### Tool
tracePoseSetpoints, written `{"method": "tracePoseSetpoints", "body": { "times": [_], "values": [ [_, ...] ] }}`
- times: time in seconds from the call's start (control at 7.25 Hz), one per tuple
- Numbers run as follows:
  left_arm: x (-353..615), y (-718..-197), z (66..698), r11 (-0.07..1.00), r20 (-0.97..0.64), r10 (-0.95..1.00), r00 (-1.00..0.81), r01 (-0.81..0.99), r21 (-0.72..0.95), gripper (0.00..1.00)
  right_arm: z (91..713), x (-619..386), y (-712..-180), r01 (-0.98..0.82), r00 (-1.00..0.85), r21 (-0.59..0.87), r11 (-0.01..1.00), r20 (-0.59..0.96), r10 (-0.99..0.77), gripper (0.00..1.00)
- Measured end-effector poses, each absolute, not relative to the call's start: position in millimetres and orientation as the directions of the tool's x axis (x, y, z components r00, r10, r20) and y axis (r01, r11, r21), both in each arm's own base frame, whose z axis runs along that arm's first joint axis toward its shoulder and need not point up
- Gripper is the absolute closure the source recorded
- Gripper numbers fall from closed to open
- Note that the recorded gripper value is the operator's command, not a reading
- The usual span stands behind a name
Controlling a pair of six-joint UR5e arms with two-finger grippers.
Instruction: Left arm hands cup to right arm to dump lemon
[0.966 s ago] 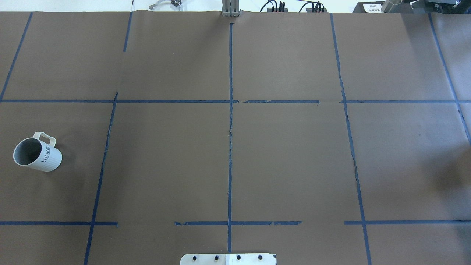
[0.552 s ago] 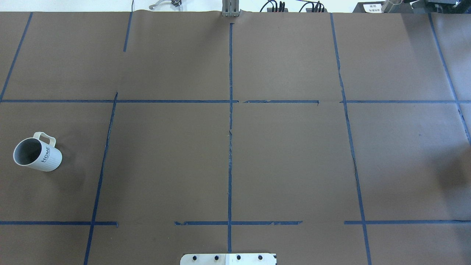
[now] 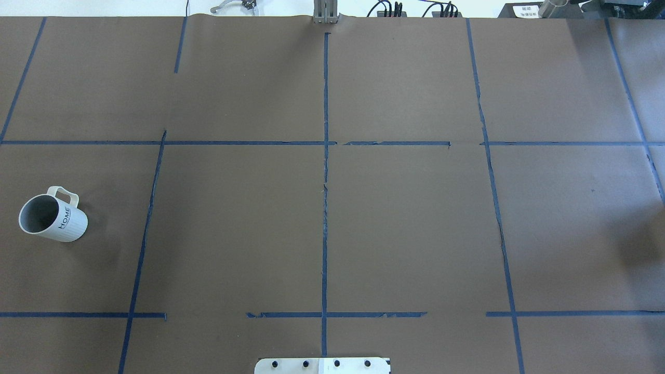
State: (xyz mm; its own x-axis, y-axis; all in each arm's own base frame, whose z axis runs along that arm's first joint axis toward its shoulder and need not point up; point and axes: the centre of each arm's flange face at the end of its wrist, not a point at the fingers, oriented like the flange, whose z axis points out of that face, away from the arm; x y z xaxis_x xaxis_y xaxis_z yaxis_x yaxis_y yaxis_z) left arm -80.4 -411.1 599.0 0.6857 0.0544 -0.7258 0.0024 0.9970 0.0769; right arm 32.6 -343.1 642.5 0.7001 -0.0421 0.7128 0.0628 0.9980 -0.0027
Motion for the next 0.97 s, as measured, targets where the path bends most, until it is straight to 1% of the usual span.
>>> {"method": "tracePoseSetpoints", "body": {
  "times": [0.41, 0.69, 0.97],
  "values": [
    [-77, -401, 606, 1.000, -0.736, -0.009, 0.677, -0.007, -0.018, 0.00, 633, 45, -338, 0.022, 0.681, -0.007, 1.000, 0.732, -0.010, 0.00],
    [-77, -400, 605, 1.000, -0.735, -0.012, 0.678, -0.009, -0.025, 0.00, 601, 52, -329, 0.013, 0.713, -0.045, 0.999, 0.701, 0.022, 0.00],
    [-77, -400, 601, 1.000, -0.732, -0.004, 0.681, -0.009, -0.014, 0.00, 598, 54, -318, 0.023, 0.745, -0.078, 0.997, 0.666, 0.035, 0.00]
  ]
}}
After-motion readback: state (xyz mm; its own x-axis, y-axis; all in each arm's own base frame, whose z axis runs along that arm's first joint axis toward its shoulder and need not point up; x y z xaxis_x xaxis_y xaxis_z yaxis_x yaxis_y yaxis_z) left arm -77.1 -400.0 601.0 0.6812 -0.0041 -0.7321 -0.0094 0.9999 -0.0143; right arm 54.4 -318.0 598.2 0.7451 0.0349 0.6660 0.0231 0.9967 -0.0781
